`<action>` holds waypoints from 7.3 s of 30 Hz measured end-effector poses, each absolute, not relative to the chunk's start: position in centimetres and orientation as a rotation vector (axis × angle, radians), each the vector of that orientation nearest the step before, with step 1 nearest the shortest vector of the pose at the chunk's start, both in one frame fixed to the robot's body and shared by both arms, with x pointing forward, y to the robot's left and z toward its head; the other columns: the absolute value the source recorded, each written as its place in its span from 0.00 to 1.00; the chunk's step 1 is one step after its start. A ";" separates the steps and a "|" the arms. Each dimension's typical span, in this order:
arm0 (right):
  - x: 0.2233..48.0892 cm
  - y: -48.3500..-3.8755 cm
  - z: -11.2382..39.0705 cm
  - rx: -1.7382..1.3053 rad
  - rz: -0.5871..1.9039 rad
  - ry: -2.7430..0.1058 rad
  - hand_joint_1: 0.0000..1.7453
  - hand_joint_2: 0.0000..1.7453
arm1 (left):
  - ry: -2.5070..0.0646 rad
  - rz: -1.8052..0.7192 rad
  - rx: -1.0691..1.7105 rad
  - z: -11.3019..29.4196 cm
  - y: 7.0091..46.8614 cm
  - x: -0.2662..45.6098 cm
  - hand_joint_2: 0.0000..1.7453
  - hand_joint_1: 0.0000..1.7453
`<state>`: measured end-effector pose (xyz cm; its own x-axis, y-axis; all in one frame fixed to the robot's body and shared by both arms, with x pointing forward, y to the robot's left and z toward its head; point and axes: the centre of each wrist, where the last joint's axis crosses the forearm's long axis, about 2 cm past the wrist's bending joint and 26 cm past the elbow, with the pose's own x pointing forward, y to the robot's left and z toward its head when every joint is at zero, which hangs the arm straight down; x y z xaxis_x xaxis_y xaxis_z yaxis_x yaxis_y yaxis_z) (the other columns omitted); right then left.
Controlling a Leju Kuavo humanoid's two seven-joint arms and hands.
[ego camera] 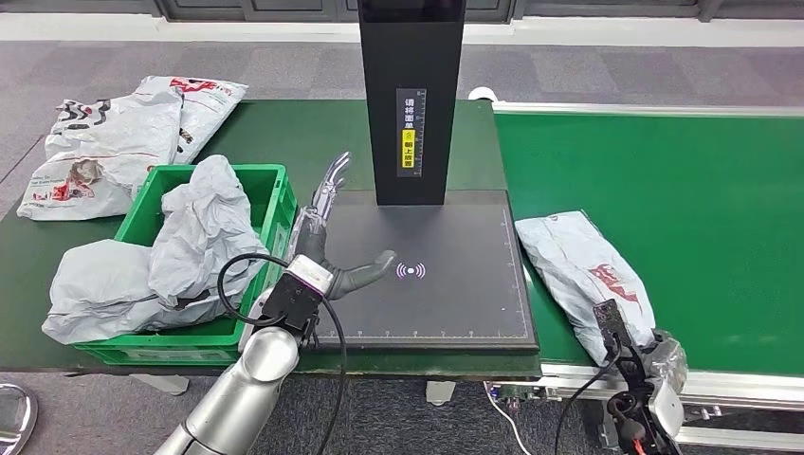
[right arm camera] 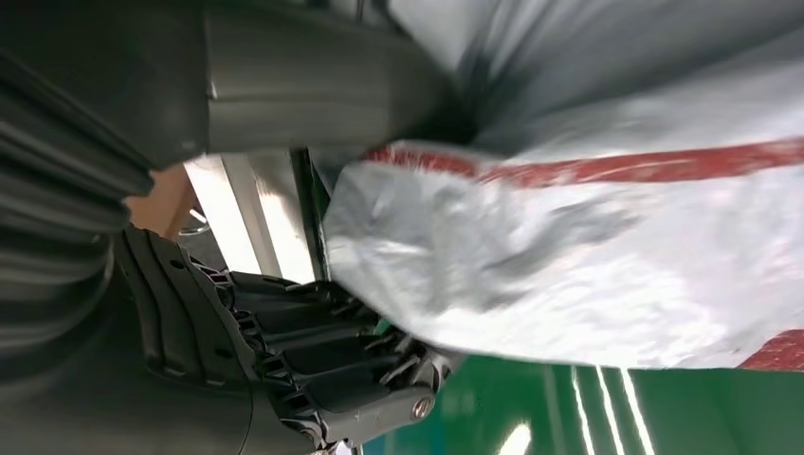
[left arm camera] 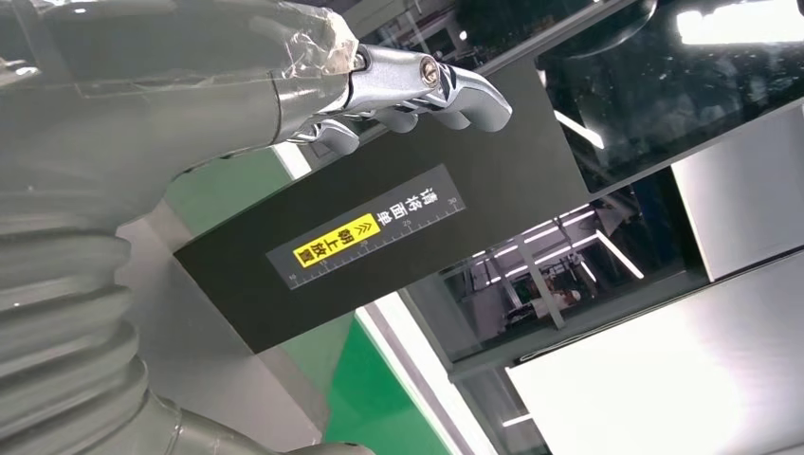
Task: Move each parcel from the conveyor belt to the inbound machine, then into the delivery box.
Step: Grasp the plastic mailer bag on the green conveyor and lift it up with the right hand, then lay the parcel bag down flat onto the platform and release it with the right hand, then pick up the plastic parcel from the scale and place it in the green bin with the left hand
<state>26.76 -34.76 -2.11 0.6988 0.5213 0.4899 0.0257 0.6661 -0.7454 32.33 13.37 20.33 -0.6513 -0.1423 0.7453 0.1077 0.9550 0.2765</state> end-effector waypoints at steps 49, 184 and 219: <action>27.4 -33.8 -1.8 -0.781 0.278 -0.863 1.00 1.00 | -2.262 -0.389 0.042 20.4 13.6 32.1 1.00 0.00; 30.4 -22.6 19.8 -0.825 -0.008 -2.257 0.00 1.00 | -1.993 -0.770 0.150 16.2 13.0 35.9 1.00 0.00; 32.9 -20.2 24.4 -0.729 -0.055 -2.343 0.00 1.00 | -1.432 -1.114 0.324 9.9 12.3 37.1 1.00 1.00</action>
<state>32.89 -20.17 24.42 -0.6166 0.4884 0.6175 0.5169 0.8427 -0.1503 37.13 12.34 9.88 -0.2296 -0.7552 0.6139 0.4089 0.4976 0.7650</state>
